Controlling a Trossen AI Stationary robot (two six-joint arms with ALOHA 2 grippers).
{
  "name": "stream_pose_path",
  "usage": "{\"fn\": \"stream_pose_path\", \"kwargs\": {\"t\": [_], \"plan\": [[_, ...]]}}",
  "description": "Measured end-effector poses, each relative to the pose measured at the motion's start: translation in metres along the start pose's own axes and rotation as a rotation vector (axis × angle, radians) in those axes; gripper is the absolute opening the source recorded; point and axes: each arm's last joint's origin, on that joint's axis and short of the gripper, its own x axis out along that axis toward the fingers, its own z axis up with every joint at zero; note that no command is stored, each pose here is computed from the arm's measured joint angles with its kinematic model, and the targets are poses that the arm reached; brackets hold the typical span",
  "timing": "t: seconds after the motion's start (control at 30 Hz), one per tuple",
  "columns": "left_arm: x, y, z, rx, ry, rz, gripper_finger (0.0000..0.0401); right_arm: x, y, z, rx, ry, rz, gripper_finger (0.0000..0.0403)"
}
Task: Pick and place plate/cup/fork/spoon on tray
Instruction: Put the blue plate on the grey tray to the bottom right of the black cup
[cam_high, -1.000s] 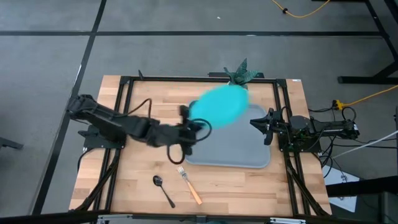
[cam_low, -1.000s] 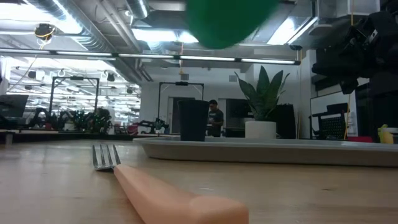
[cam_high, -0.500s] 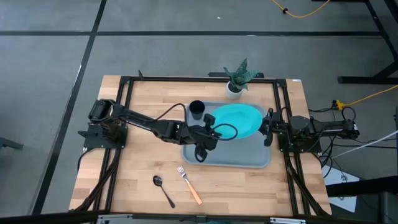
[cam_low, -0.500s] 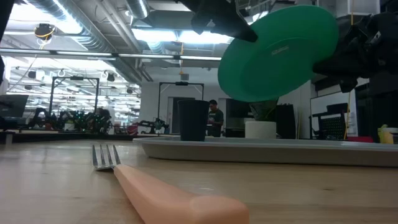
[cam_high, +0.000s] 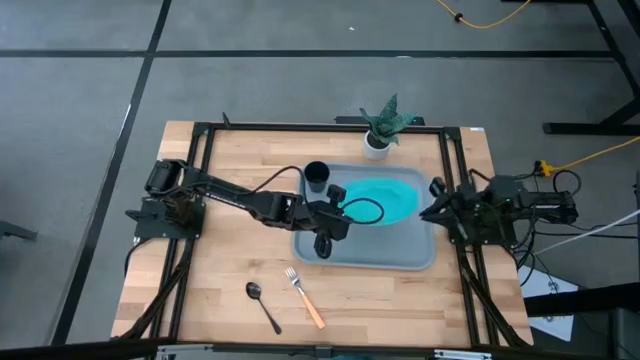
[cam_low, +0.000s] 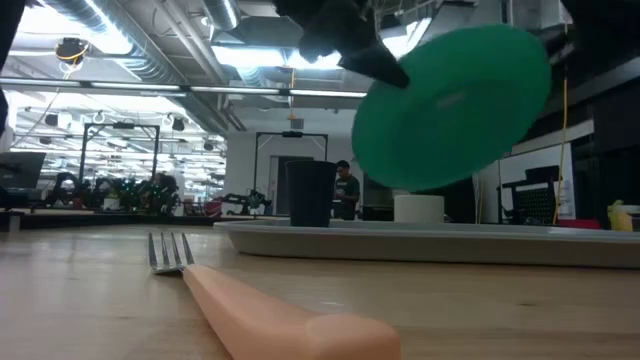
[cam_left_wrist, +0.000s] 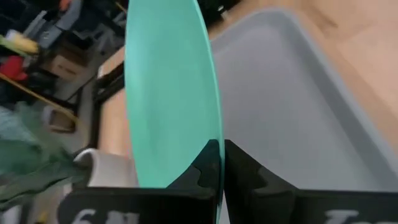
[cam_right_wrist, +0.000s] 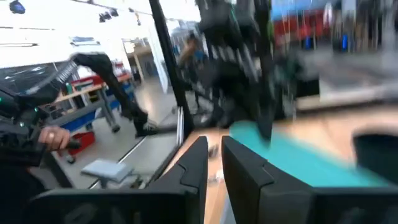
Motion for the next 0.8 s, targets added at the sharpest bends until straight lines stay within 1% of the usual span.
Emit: {"fn": "stream_pose_path", "kwargs": {"t": [0.07, 0.13, 0.23, 0.3, 0.4, 0.5, 0.67, 0.8], "plan": [[0.007, -0.002, -0.006, -0.004, 0.017, -0.032, 0.0000, -0.001, 0.001, 0.005, -0.051, -0.028, -0.015, 0.0053], [0.017, -0.006, -0.011, -0.004, 0.026, -0.058, 0.0000, -0.002, 0.001, 0.008, -0.076, -0.043, -0.032, 0.0053], [0.035, -0.021, -0.022, 0.022, 0.080, -0.091, 0.0000, -0.002, 0.001, 0.008, -0.076, -0.040, -0.034, 0.0053], [0.043, -0.033, -0.028, 0.068, 0.128, -0.065, 0.0000, -0.002, 0.001, 0.006, -0.059, -0.025, -0.038, 0.0053], [0.044, -0.043, -0.026, 0.098, 0.148, -0.031, 0.0000, -0.002, 0.000, 0.005, -0.046, -0.012, -0.041, 0.0053], [0.041, -0.051, -0.026, 0.078, 0.170, -0.036, 0.0009, -0.002, 0.000, 0.003, -0.044, 0.007, -0.045, 0.0053], [0.037, -0.059, -0.022, 0.086, 0.179, -0.008, 0.0030, -0.002, -0.001, 0.001, -0.044, 0.026, -0.051, 0.0053], [0.035, -0.063, -0.020, 0.093, 0.176, -0.007, 0.0034, -0.002, -0.001, 0.001, -0.039, 0.029, -0.052, 0.0053]]}}
